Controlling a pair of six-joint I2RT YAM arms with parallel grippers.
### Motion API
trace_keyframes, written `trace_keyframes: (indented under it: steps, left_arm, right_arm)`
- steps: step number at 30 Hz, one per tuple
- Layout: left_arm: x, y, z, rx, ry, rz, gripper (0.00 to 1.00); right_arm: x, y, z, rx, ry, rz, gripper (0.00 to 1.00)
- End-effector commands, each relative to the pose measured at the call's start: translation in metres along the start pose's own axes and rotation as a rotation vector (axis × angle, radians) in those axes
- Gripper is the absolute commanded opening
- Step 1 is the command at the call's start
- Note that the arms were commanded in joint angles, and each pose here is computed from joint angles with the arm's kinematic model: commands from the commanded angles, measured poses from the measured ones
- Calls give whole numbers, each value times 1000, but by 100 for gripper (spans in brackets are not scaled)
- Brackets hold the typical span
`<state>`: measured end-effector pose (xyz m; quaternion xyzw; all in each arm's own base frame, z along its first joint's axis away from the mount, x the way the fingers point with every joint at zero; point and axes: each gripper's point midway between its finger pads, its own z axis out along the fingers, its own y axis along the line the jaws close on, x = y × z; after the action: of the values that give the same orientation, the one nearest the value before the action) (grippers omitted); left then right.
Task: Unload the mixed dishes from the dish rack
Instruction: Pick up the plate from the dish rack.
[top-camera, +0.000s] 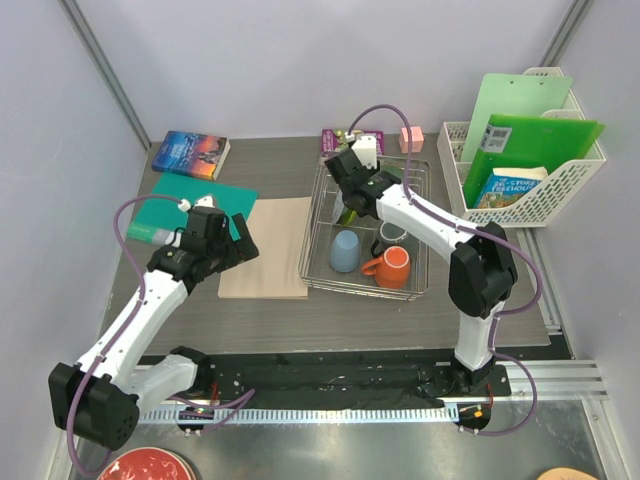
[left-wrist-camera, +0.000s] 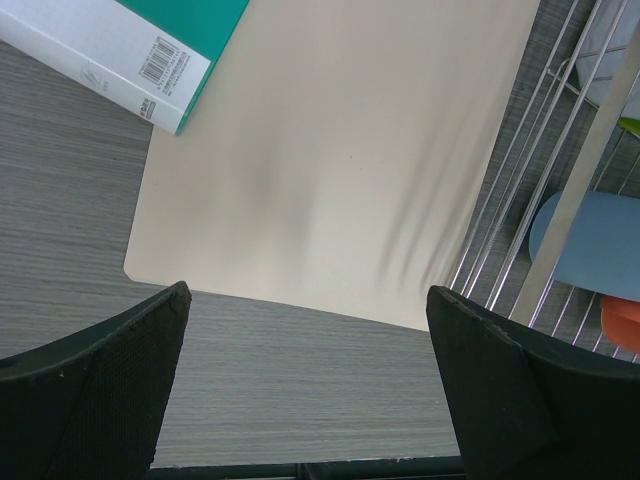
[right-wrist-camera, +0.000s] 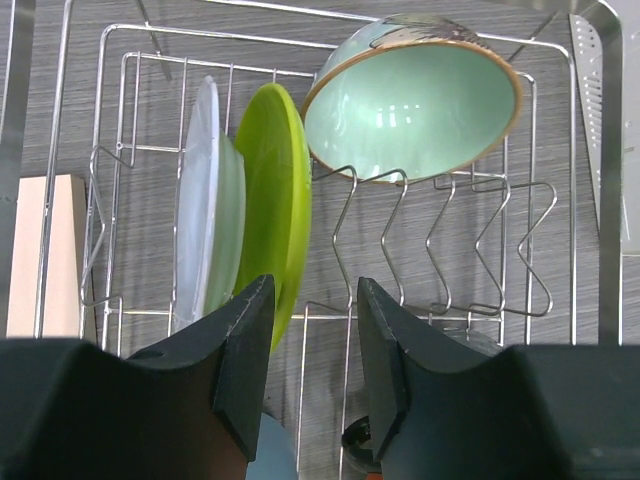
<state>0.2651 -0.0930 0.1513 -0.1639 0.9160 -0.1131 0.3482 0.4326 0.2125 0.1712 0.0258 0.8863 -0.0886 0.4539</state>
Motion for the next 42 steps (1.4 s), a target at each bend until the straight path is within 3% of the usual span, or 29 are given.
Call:
trace_keyframes:
  steps: [1, 12, 21, 24, 26, 32, 42]
  left_arm:
    - [-7, -7, -6, 26, -20, -9, 100]
    - [-6, -6, -4, 15, -9, -8, 100]
    - [-4, -6, -1, 11, 3, -10, 100]
    - [-4, -7, 0, 13, 6, -11, 100]
    - [-3, -8, 1, 15, 10, -12, 100]
    - [-2, -6, 0, 9, 13, -15, 100]
    - [-2, -7, 1, 10, 15, -18, 100]
  right_arm:
    - [-17, 11, -2, -33, -51, 63, 44]
    - [17, 19, 32, 8, 24, 2, 43]
    - [5, 8, 24, 43, -15, 5, 26]
    - [-5, 4, 18, 46, -37, 4, 8]
    - [-6, 3, 17, 52, -39, -4, 3]
    - [-4, -5, 15, 78, -39, -21, 1]
    - [-45, -21, -16, 78, -116, -6, 1]
